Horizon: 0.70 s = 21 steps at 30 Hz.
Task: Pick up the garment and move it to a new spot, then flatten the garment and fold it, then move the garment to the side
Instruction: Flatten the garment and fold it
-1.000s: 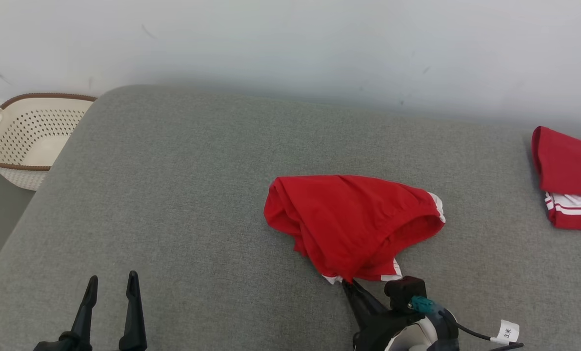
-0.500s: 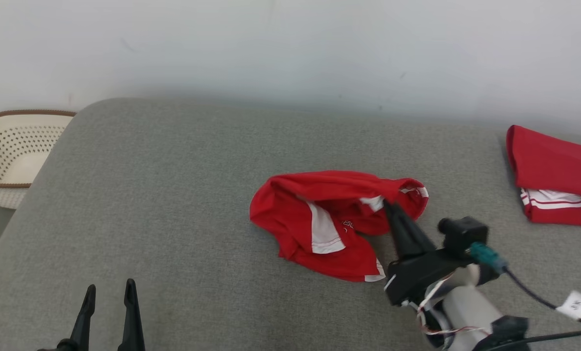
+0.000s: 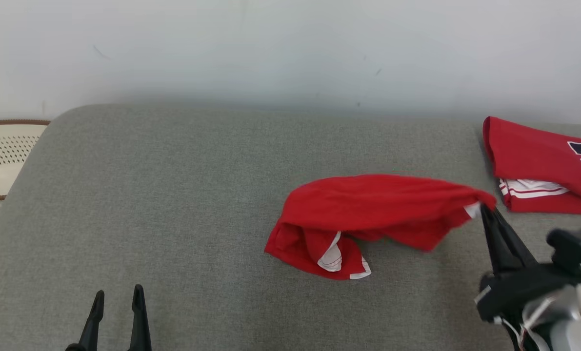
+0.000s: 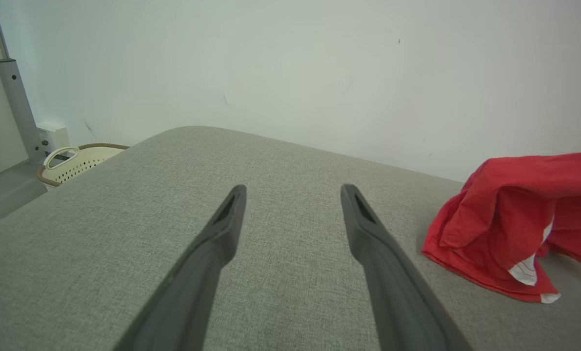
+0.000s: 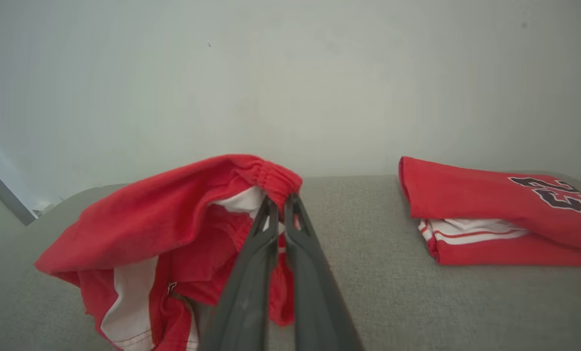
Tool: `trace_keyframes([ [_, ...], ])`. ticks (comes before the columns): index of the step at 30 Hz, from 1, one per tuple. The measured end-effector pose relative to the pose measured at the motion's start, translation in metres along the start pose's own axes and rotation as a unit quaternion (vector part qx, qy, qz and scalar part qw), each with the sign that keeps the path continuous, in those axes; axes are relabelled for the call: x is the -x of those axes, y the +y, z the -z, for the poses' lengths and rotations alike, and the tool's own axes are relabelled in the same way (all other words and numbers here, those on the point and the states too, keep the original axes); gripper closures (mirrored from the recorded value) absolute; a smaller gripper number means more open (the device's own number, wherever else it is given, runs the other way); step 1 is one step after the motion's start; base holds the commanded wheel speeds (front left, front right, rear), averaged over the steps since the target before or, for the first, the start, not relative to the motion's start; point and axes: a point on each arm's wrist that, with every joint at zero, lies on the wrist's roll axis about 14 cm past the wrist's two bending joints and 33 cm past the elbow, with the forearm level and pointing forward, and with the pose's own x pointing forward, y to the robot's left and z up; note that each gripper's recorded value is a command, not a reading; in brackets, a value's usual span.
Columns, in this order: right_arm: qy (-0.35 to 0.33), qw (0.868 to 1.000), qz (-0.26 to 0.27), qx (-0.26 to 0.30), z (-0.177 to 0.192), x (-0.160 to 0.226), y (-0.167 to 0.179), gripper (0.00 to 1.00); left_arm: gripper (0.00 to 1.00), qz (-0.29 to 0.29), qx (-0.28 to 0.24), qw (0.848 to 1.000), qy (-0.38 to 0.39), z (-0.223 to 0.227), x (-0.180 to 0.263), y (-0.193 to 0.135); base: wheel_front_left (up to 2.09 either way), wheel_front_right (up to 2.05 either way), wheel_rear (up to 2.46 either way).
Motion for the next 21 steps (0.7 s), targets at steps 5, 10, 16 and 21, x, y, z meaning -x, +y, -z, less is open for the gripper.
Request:
trace_keyframes([
  [5,0.052,0.998,0.033,-0.022,0.021,0.026,-0.011,1.0,0.0,0.001,0.001,1.0,0.006,0.004,-0.002,-0.001,0.0,0.0,0.0],
  [10,0.113,0.991,0.049,-0.054,0.047,0.051,-0.01,1.0,0.0,0.008,0.002,1.0,0.01,0.008,-0.004,-0.007,0.0,0.0,0.0],
  [16,0.137,0.988,0.03,-0.067,0.049,0.063,0.005,1.0,0.0,0.015,0.005,1.0,0.01,0.009,-0.007,-0.012,0.0,0.0,0.0],
  [21,0.122,0.989,-0.019,-0.086,0.024,0.063,0.03,1.0,0.0,0.014,0.004,1.0,0.012,0.01,-0.009,-0.01,0.0,0.0,0.0],
])
